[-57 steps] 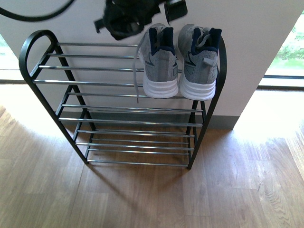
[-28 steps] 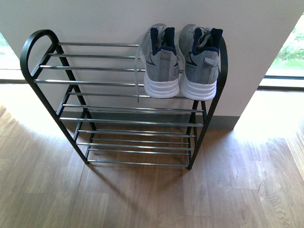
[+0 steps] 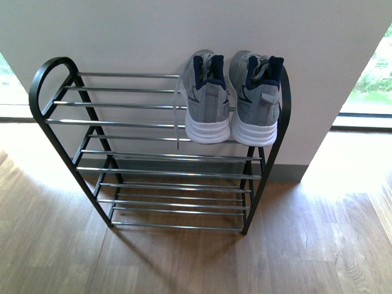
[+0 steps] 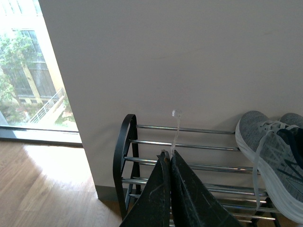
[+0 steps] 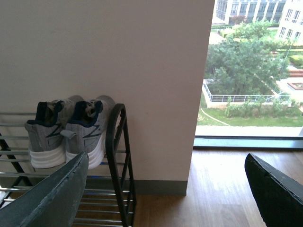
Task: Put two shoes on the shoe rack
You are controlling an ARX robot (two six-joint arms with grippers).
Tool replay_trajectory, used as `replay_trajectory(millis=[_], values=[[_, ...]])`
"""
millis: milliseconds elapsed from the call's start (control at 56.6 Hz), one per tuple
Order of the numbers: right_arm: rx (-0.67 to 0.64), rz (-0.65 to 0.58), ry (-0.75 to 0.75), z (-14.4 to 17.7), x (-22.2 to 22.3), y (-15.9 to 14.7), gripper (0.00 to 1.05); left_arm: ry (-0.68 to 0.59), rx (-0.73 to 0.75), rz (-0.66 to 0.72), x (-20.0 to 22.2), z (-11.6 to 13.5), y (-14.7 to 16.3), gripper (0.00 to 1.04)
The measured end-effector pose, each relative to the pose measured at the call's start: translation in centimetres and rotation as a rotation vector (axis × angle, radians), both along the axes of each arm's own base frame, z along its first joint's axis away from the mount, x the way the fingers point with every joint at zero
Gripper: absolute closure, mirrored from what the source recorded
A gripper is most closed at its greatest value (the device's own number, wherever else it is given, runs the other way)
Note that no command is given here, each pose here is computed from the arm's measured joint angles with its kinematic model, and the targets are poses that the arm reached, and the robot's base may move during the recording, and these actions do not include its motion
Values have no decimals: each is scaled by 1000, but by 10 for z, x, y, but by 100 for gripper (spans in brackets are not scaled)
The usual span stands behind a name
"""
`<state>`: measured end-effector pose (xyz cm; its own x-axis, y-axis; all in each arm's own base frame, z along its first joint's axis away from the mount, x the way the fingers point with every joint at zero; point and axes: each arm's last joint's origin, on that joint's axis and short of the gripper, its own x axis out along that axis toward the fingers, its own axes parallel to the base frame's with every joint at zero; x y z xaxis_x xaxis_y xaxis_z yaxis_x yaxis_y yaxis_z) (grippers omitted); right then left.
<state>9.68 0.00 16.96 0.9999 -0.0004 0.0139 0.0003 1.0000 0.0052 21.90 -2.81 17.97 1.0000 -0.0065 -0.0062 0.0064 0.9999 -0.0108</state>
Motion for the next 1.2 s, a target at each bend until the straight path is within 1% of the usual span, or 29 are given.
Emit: replay_trajectory(millis=[212,283,424,495,795,1202], values=[[0,0,0,0,0,0,9,5,1,5,-31,-7,13,104],[0,0,0,0,0,0,9,-13,-1,1,-37,-11,14,104],[0,0,0,0,0,0,9,15,2,-10,-50,-19,24,104],[0,0,0,0,0,0,9,7,2,8,-56,-17,27,104],[0,0,0,0,0,0,9,3,1,3,-77,-16,28,104],[0,0,0,0,0,0,9,-16,2,2,-92,-10,28,104]])
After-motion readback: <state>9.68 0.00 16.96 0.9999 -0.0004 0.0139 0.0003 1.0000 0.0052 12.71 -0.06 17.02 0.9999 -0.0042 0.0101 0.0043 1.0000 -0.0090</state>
